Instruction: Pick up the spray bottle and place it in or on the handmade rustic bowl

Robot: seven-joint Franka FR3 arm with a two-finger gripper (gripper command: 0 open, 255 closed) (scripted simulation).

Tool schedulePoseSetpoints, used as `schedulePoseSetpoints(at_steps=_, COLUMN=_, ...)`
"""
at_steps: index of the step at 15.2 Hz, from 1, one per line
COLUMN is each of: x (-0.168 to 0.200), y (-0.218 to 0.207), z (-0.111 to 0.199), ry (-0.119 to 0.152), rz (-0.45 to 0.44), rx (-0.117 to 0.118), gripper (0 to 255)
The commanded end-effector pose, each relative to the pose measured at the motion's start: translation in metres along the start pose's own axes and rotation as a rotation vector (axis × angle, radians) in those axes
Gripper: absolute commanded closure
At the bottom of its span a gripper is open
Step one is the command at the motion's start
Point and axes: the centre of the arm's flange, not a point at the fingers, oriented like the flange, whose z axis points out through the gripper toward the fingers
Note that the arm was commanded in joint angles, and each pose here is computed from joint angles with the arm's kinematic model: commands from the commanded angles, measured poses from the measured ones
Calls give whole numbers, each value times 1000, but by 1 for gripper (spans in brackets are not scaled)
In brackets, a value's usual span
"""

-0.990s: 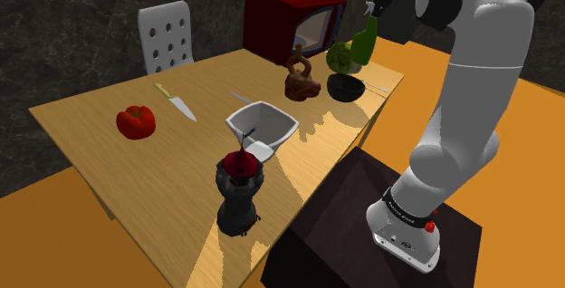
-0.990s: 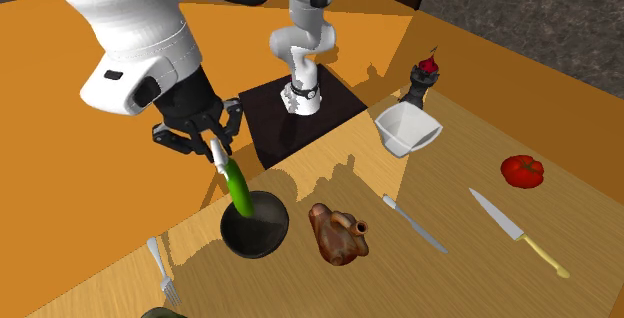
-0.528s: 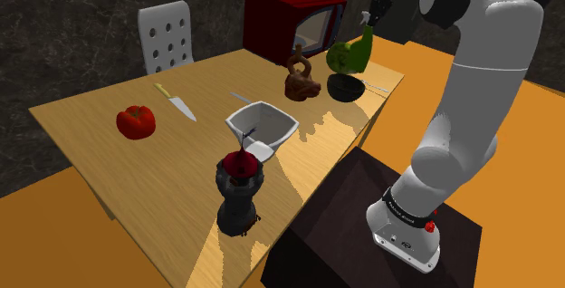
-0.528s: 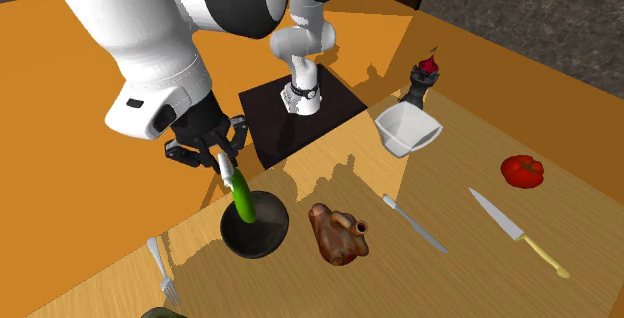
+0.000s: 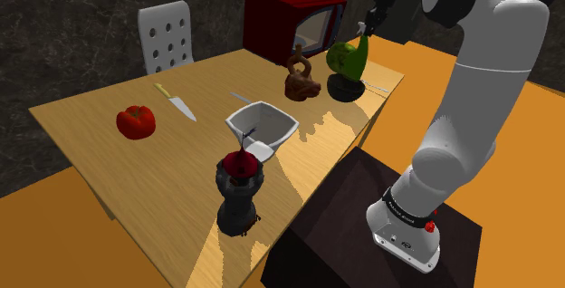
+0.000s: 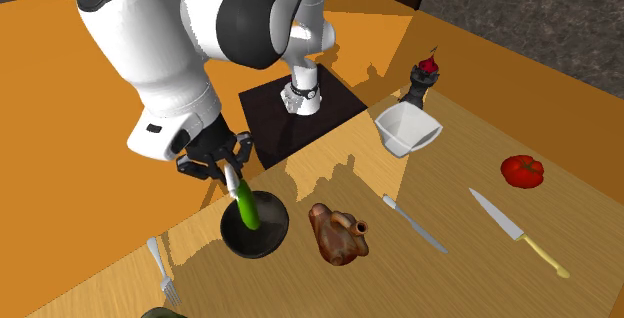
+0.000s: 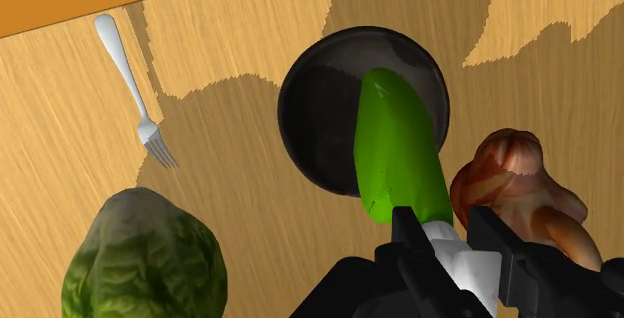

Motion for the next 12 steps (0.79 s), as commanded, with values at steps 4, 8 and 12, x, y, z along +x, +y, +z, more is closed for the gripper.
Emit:
schedulePoseSetpoints(at_steps=4, x=-3, y=1, z=23, ry=1, rz=0, rx=0, gripper=255)
schedulePoseSetpoints(at_steps=8, x=-3, y=1, z=23, ry=1, rz=0, rx=0, gripper=255)
schedulePoseSetpoints(at_steps=12, x=-3, y=1, z=23, ry=1, rz=0, rx=0, gripper=0)
